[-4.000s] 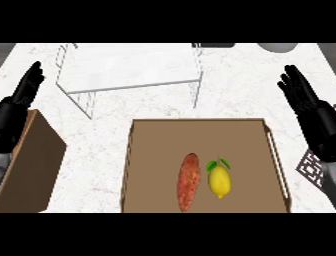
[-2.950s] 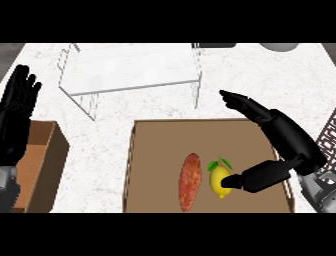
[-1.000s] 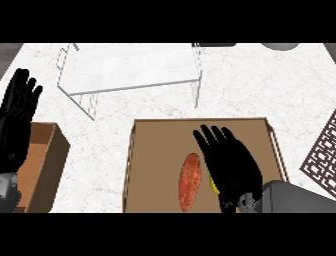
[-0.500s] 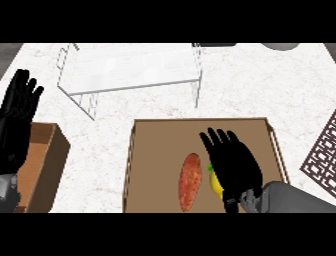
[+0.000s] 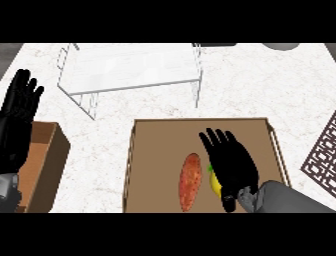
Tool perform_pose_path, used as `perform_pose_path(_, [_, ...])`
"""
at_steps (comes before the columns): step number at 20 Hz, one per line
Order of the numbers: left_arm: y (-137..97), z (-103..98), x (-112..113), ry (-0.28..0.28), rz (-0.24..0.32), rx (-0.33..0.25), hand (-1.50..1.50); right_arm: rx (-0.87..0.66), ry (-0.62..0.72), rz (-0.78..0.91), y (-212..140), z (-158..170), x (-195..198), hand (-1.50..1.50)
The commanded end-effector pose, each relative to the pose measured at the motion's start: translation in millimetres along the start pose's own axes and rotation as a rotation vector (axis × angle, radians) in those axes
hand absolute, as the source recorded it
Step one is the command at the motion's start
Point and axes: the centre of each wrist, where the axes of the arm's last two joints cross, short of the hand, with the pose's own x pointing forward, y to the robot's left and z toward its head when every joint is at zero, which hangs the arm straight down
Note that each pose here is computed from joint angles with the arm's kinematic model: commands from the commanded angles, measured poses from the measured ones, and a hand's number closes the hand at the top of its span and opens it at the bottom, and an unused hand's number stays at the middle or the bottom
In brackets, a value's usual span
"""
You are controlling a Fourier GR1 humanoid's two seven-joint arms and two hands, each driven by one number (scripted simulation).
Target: Pick the lemon from the tray and place it in the tiered shelf
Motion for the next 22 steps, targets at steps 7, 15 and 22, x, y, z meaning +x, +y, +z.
perform_pose_path(7, [-19.8, 10.0, -22.8, 0.106, 0.022, 0.001, 0.0, 0.118, 0.025, 0.049, 34.9, -20.1, -9.0, 1.5])
perform_pose_path(15, [-7.6, 11.3, -22.0, 0.113, 0.029, -0.006, 0.0, -0.05, -0.082, 0.155, 30.8, -23.6, -4.2, 1.5])
perform_pose_path(22, [-15.5, 13.5, -18.1, 0.107, 0.033, -0.023, 0.0, -0.088, 0.044, -0.122, 16.3, -9.6, 127.6, 1.5])
